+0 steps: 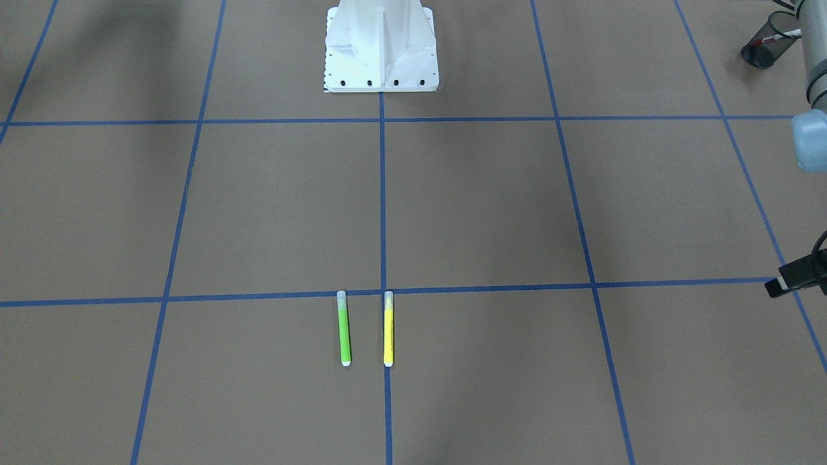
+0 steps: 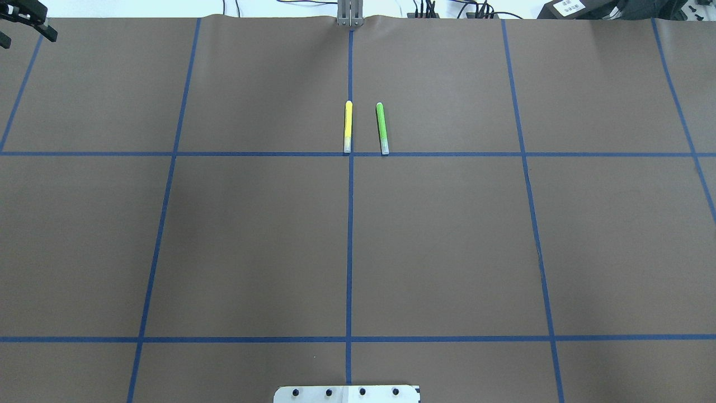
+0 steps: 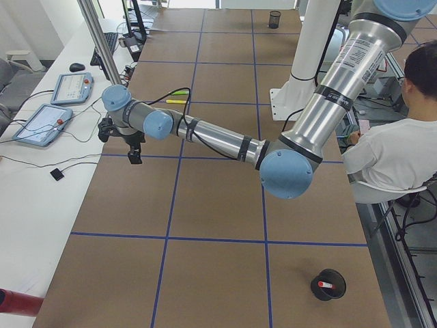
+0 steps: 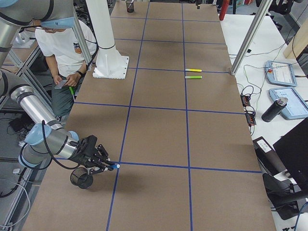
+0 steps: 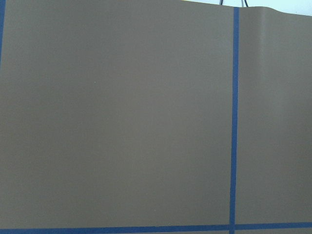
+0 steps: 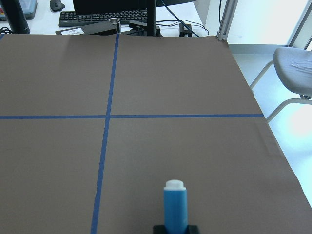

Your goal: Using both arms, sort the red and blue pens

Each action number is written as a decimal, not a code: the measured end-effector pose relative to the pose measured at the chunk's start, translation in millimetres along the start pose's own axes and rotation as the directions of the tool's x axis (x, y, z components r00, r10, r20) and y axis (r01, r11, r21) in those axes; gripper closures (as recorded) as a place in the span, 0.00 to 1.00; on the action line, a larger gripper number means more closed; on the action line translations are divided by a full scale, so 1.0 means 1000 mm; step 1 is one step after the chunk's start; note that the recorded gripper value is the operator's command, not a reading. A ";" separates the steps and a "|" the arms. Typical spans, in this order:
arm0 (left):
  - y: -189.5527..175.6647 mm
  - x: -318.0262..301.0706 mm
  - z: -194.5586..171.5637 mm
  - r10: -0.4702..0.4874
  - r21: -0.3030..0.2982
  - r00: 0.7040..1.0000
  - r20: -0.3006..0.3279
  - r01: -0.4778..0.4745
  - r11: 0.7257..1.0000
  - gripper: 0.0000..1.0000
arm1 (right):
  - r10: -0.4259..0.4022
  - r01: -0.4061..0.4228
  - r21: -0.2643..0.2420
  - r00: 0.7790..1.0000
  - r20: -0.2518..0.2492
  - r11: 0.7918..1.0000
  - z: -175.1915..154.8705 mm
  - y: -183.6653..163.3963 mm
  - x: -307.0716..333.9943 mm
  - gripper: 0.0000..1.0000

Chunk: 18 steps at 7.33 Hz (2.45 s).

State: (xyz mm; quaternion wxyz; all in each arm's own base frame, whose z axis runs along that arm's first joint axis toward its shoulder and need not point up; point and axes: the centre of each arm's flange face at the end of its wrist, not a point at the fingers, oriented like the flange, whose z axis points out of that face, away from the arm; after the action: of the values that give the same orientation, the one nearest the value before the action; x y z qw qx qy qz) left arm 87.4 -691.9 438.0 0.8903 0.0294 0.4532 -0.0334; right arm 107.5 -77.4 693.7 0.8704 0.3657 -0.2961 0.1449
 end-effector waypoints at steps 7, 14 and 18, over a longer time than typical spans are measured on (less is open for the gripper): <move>0.003 0.007 -0.006 0.010 0.009 1.000 -0.003 -0.010 1.000 0.00 | 0.040 -0.041 0.201 0.999 0.009 0.979 -0.029 0.090 -0.011 1.00; 0.005 0.012 -0.012 0.018 0.018 1.000 -0.006 -0.018 1.000 0.00 | 0.105 -0.093 0.339 0.994 -0.019 0.936 -0.022 0.141 -0.024 1.00; 0.007 0.018 -0.018 0.017 0.023 1.000 -0.007 -0.016 1.000 0.00 | 0.131 -0.102 0.382 0.990 -0.049 0.918 -0.015 0.162 -0.032 1.00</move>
State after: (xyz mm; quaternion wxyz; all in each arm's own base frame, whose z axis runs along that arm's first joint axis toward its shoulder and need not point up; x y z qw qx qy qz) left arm 83.8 -684.5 413.3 0.8885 0.0434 0.4557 -0.0311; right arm 13.0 44.4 755.0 0.7834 0.5031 -0.2517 0.2642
